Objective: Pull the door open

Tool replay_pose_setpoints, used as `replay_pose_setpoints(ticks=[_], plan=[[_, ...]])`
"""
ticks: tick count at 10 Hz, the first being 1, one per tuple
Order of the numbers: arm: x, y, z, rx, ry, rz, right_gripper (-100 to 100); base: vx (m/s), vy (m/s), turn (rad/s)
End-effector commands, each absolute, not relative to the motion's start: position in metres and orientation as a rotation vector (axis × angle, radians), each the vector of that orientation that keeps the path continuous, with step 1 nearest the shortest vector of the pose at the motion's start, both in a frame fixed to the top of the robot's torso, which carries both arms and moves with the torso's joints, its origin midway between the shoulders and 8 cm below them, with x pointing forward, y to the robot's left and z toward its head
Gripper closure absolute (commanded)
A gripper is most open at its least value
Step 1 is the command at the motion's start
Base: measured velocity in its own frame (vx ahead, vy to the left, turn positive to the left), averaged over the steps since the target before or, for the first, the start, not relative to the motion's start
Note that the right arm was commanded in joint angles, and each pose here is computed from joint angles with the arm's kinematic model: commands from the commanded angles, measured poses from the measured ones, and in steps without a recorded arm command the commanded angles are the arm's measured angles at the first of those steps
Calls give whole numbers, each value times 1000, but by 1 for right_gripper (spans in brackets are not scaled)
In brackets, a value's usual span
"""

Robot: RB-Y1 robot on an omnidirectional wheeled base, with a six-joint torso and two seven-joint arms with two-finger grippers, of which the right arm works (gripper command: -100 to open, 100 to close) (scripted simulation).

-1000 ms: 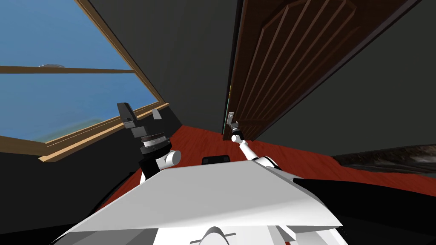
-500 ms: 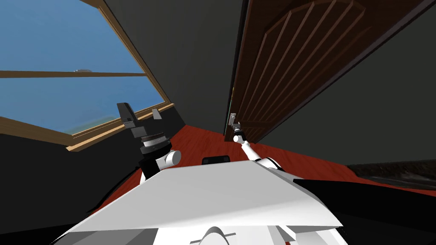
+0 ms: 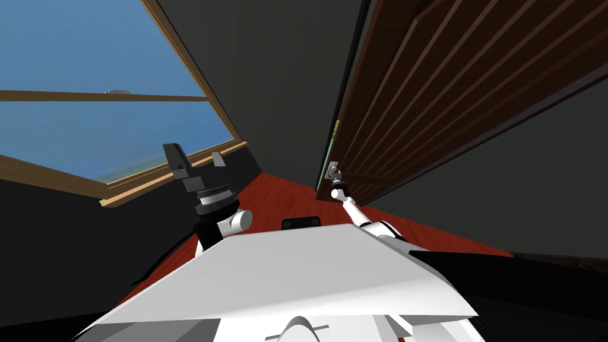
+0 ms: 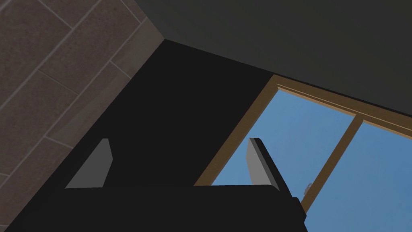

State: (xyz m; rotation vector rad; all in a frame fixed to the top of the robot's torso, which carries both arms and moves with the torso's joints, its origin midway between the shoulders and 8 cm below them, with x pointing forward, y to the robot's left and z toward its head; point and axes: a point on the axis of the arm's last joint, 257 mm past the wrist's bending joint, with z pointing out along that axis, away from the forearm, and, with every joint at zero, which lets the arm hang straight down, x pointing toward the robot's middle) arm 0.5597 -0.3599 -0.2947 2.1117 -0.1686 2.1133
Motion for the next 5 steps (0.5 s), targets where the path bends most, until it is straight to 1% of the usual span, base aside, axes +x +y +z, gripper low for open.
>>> replay_pose_setpoints(ticks=[1, 2, 3, 4, 5], plan=[[558, -370, -299, 2108, -178, 2106, -100, 100, 15, 55], [554, -386, -298, 2096, -196, 2098, -100, 119, 5, 110], [550, -403, -297, 2084, -214, 2090, -100, 160, -6, 211], [550, -395, -299, 2093, -200, 2091, -100, 72, -8, 43], [550, -395, -299, 2093, -200, 2091, 100, -12, -1, -51]])
